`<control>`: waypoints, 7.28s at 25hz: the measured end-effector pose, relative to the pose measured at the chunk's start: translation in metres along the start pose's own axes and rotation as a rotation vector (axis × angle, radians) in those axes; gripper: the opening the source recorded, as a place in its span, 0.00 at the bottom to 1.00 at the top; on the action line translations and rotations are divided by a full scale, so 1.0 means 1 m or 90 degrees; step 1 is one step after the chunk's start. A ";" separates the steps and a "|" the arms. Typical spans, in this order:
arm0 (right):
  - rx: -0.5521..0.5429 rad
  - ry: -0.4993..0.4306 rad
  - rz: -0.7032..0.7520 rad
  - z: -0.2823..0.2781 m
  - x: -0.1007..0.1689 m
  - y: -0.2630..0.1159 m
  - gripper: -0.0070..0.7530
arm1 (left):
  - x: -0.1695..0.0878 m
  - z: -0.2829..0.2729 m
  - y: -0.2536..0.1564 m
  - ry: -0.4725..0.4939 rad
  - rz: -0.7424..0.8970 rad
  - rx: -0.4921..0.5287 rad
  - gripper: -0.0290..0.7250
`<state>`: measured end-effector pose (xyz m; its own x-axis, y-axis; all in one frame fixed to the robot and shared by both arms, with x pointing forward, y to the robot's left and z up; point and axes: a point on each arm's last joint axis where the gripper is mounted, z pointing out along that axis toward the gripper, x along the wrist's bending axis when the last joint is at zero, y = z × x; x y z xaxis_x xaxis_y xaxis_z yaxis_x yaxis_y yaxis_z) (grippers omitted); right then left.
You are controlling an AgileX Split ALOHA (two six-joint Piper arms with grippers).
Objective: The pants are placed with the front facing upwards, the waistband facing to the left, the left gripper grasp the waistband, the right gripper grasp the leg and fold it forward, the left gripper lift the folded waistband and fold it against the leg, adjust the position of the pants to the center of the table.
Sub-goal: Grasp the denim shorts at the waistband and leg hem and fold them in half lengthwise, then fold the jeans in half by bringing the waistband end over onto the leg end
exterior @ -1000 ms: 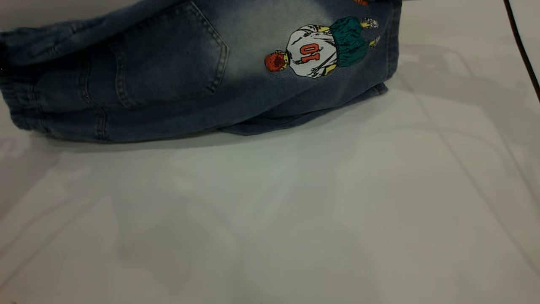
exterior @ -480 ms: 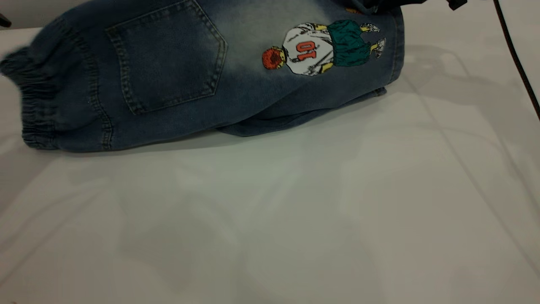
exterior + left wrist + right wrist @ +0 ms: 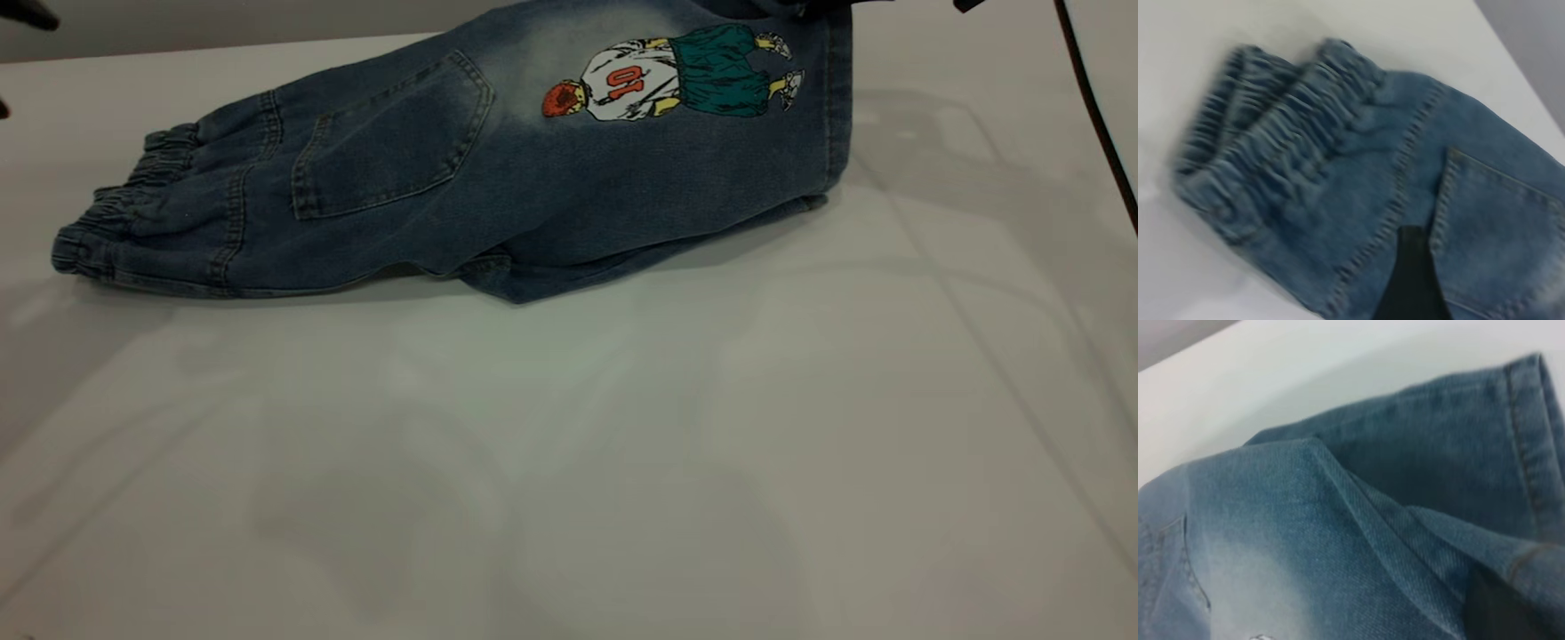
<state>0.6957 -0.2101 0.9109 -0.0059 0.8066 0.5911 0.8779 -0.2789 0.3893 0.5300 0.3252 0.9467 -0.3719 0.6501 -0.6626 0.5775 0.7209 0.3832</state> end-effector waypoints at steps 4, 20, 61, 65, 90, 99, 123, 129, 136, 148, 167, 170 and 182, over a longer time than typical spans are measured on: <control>-0.011 -0.013 -0.028 0.005 -0.005 0.002 0.06 | -0.006 0.000 -0.003 -0.041 0.007 0.023 0.69; 0.063 0.139 -0.137 -0.015 0.040 0.020 0.80 | 0.015 -0.004 0.004 0.059 0.043 0.008 0.69; 0.068 0.192 -0.166 -0.024 0.057 0.029 0.75 | 0.078 0.054 0.044 0.128 -0.076 0.279 0.66; 0.065 0.197 -0.160 -0.024 0.058 0.029 0.75 | 0.080 0.056 0.042 0.129 -0.079 0.284 0.66; 0.068 0.205 -0.162 -0.023 0.060 0.028 0.75 | 0.100 0.093 0.033 0.066 -0.121 0.259 0.65; 0.106 0.218 -0.183 -0.003 0.077 0.009 0.75 | 0.102 0.099 0.034 0.043 -0.128 0.240 0.62; 0.175 0.249 -0.225 0.023 0.117 -0.030 0.75 | 0.105 0.109 0.033 0.016 -0.077 0.210 0.19; 0.231 0.248 -0.224 0.057 0.120 -0.060 0.75 | 0.085 0.106 0.026 -0.059 -0.063 0.261 0.19; 0.214 0.212 -0.206 0.094 0.112 -0.080 0.75 | 0.063 0.093 0.031 -0.089 -0.012 0.265 0.19; 0.220 0.207 -0.211 0.132 0.115 -0.107 0.74 | 0.013 0.042 0.048 -0.132 0.079 0.255 0.19; 0.309 0.263 -0.260 0.133 0.156 -0.155 0.74 | -0.086 -0.005 0.013 -0.217 0.237 0.265 0.18; 0.309 0.269 -0.246 0.126 0.146 -0.140 0.74 | -0.085 -0.005 0.013 -0.212 0.241 0.270 0.18; 0.280 0.149 -0.287 0.119 0.091 -0.097 0.72 | -0.091 -0.007 0.013 -0.241 0.229 0.274 0.18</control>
<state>0.6668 -0.0474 0.8425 -0.4780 0.6465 0.5946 0.8782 0.3374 0.3391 0.5663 0.2773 1.0166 0.1332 0.6459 -0.7517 0.8849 0.2641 0.3837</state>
